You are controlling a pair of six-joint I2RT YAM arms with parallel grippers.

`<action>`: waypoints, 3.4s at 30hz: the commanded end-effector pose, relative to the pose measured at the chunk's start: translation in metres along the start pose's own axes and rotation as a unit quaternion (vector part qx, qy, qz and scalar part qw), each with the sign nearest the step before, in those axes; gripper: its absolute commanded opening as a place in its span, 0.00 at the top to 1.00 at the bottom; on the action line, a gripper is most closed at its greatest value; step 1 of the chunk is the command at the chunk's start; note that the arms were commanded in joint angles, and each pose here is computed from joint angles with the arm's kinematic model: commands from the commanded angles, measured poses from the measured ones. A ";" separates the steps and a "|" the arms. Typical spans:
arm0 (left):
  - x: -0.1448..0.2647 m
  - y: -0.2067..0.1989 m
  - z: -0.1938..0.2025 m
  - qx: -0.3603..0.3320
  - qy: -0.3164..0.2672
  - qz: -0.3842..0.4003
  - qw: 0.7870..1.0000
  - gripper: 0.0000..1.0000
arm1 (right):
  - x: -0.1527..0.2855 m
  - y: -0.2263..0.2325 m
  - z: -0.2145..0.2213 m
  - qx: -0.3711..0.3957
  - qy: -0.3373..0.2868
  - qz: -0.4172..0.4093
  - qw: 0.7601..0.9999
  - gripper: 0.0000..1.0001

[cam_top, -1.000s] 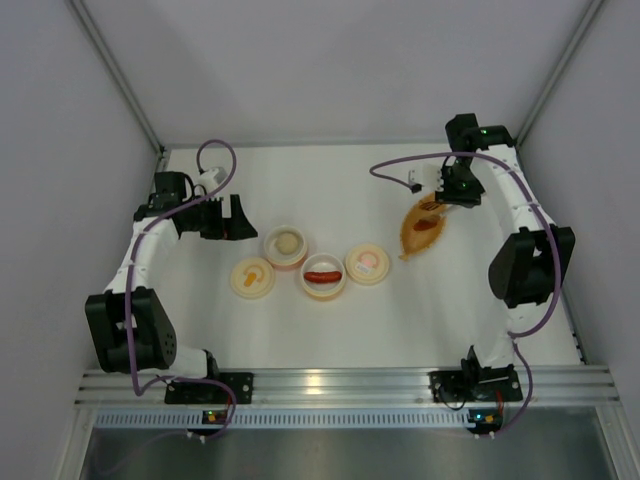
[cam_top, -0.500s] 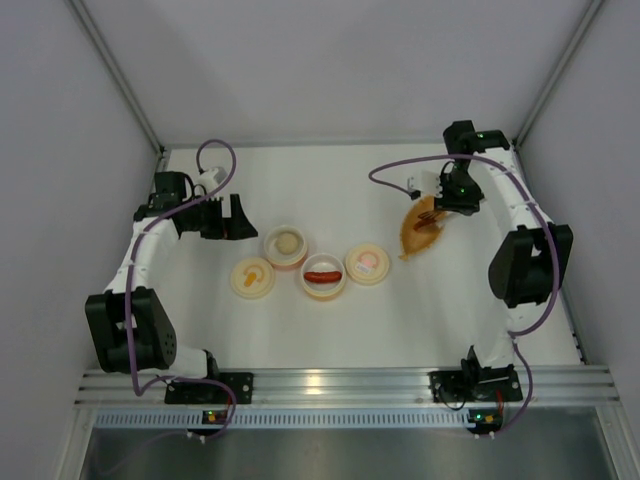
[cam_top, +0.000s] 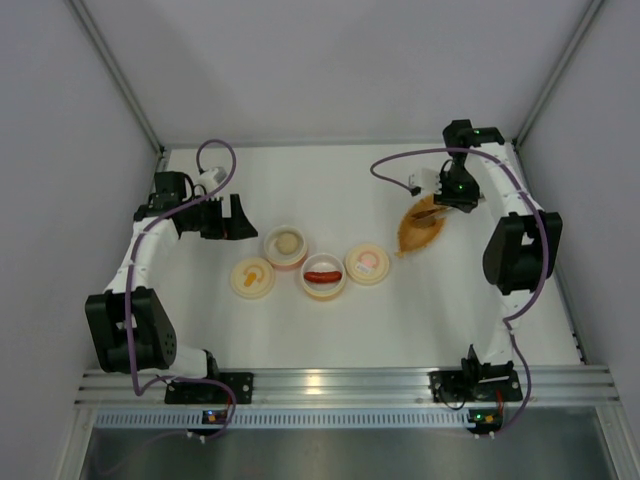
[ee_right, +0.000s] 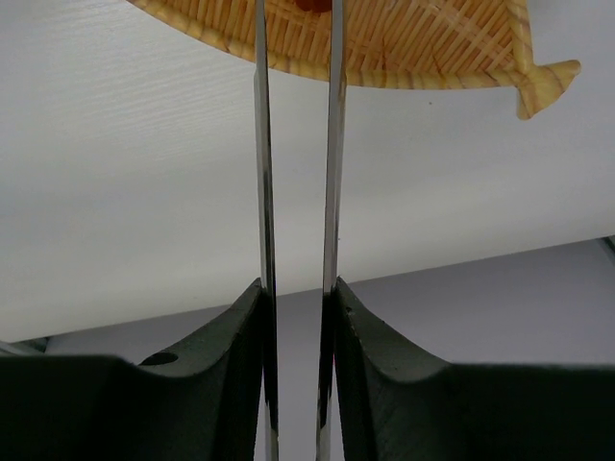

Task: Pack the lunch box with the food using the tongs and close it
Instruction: Pick up the fake food from the plate, then place the fake food in the packing box, then adjust the fake food in the packing box.

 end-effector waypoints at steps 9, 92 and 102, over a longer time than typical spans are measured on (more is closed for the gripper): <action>0.004 0.000 -0.009 -0.010 -0.021 0.002 1.000 0.02 | 0.036 0.030 0.018 0.000 -0.003 -0.044 0.999 0.91; 0.009 -0.011 0.010 -0.019 -0.028 0.005 0.999 0.02 | 0.093 0.187 -0.170 0.107 -0.159 -0.070 0.979 0.53; 0.011 -0.012 0.009 -0.021 -0.032 0.004 0.999 0.02 | 0.100 0.185 -0.166 0.114 -0.164 -0.048 0.979 0.59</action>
Point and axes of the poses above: each gripper's point midway between its finger pads, its own x axis back along the fingers, its own y axis along the line the jaws close on, z = x × y, the point moved 9 cm from there along x, back along the fingers, and after that the axes turned 9 degrees about -x, right-handed, at the moved point
